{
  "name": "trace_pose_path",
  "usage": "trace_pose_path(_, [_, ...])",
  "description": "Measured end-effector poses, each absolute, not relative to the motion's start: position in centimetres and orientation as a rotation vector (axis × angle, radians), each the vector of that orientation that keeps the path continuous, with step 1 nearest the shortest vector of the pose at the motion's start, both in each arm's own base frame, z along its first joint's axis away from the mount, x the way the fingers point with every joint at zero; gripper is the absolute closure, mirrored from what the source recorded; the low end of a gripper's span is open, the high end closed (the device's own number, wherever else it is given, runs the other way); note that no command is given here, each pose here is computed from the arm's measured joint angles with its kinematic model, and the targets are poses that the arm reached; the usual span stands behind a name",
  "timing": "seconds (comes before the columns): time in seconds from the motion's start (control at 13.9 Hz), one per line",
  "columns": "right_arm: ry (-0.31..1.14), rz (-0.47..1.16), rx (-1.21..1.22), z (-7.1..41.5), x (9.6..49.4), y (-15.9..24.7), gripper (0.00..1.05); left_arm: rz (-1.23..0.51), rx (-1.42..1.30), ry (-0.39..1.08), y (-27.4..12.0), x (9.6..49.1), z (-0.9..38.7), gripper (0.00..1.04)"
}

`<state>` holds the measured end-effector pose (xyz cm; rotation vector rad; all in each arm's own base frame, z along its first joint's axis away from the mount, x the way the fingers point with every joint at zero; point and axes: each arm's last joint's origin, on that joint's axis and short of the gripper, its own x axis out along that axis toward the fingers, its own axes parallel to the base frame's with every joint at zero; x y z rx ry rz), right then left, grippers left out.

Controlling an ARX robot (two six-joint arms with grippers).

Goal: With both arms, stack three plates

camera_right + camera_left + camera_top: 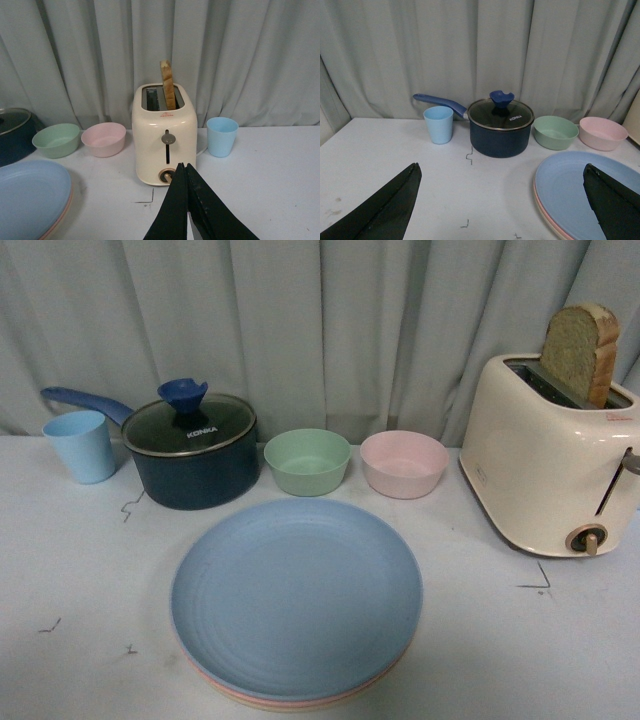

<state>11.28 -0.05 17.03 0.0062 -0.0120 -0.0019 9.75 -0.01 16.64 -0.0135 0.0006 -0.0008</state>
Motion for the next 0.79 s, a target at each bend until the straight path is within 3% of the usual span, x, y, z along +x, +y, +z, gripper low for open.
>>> trace_pose_path(0.65, [-0.007,-0.003,0.006,16.7,9.7,0.0,1.03,0.000,-0.014,0.000,0.0,9.8,16.6,0.07])
trace_pose_path(0.72, [-0.004,-0.003,0.005,16.7,9.7,0.0,1.00,-0.001,-0.014,0.000,0.0,9.8,16.6,0.07])
trace_pose_path(0.79, [-0.004,-0.003,0.006,16.7,9.7,0.0,0.87,-0.001,-0.014,0.000,0.0,9.8,16.6,0.07])
